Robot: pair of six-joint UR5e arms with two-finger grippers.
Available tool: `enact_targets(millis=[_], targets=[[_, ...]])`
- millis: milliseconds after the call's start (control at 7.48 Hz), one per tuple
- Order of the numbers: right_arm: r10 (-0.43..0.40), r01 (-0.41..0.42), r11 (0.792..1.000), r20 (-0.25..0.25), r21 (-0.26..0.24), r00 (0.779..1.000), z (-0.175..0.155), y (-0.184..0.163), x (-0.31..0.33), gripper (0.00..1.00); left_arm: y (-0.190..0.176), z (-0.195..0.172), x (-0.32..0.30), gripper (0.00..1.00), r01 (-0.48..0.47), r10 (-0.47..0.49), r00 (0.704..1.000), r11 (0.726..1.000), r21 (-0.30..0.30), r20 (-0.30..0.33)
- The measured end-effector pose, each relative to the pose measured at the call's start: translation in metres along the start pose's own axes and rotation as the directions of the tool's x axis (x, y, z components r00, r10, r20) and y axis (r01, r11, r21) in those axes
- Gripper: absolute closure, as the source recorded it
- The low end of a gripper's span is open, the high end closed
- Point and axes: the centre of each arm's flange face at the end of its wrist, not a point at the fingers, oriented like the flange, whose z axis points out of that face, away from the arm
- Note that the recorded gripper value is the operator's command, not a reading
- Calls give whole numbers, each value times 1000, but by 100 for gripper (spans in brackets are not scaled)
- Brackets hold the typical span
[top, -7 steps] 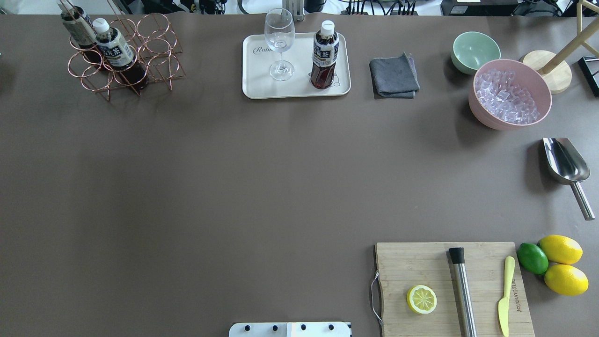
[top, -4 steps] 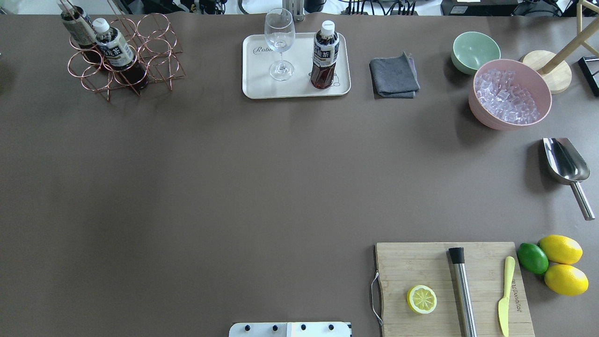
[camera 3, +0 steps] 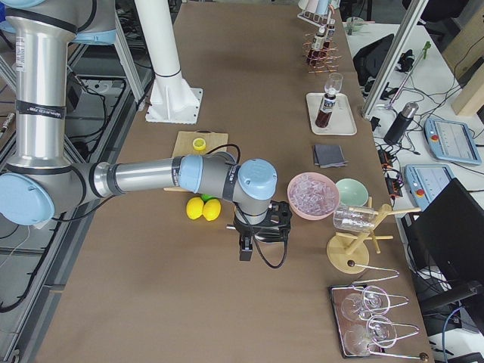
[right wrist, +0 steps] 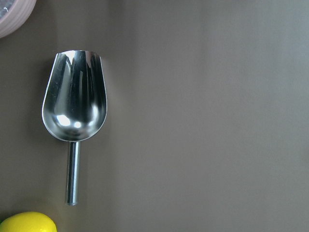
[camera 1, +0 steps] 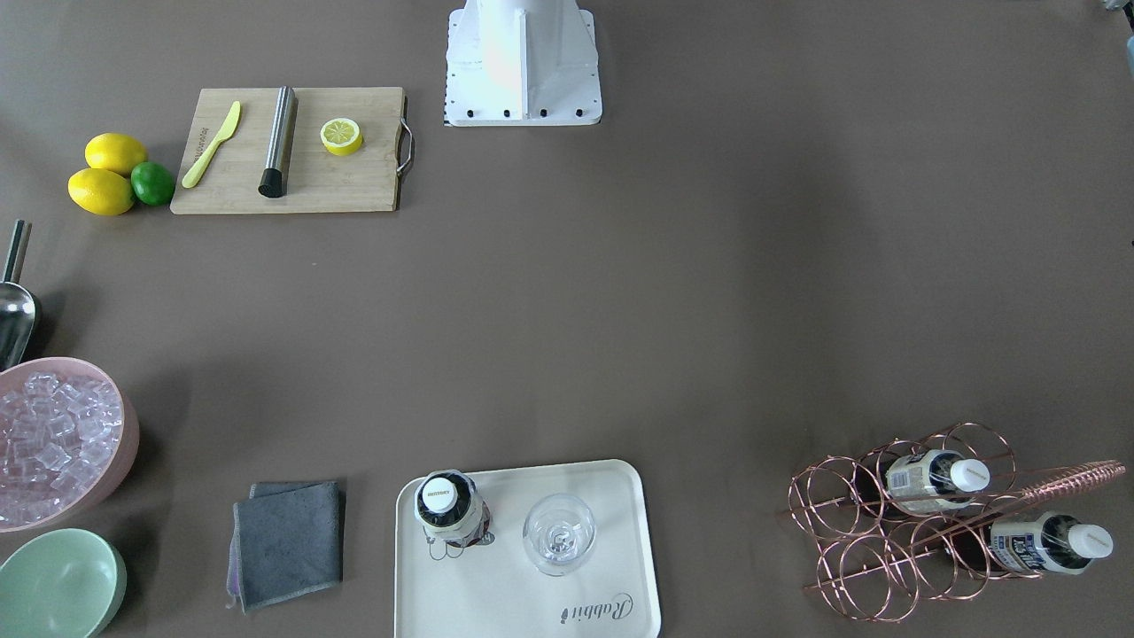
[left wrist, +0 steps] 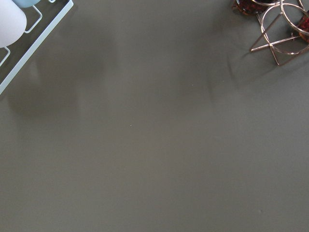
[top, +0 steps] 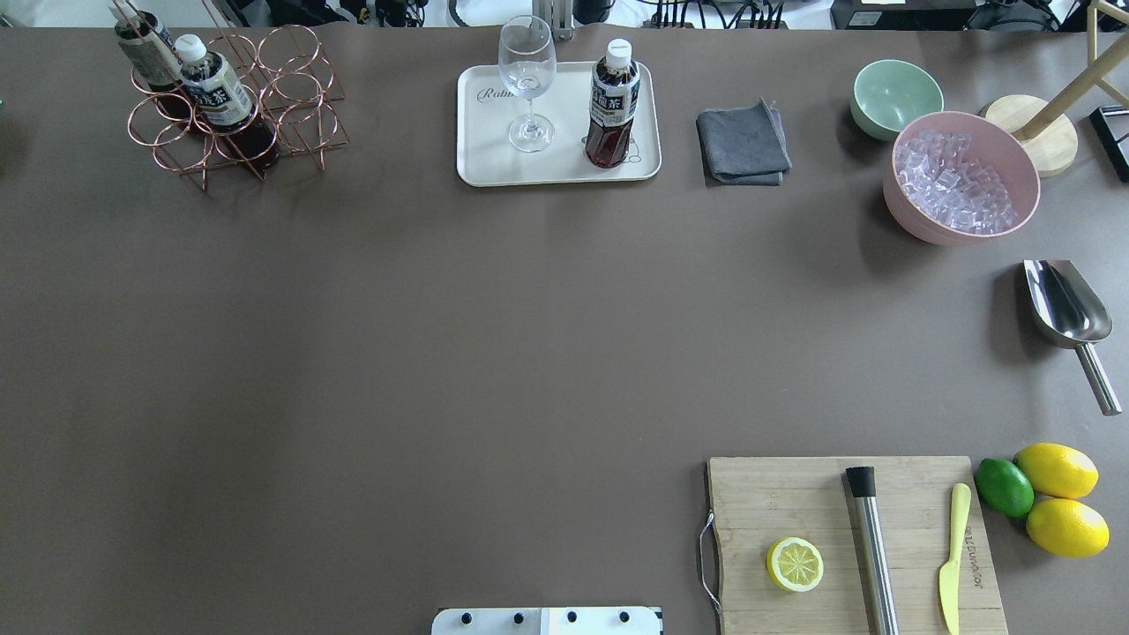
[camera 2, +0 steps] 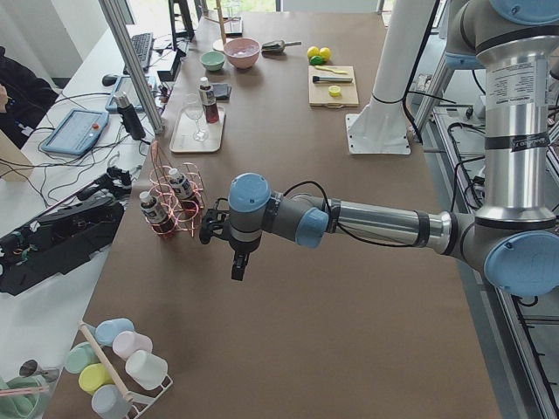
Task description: Take tea from basket to plate
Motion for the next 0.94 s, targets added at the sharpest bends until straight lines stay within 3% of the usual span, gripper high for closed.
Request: enact_targets(millis=[267,535,935], targets=[[-37,37,998,-8,41,999,7,-8,8,0,11,14,-23,3,44,-44,999,998,-40,17],[-66,67,995,-19,72,998,13,-14,14,0,26,11,-68,3,179,-176,983,981,-76,48],[-76,78,993,-25,84,997,11,-18,14,0,39,-29,-92,3,288,-285,956,957,-42,61]])
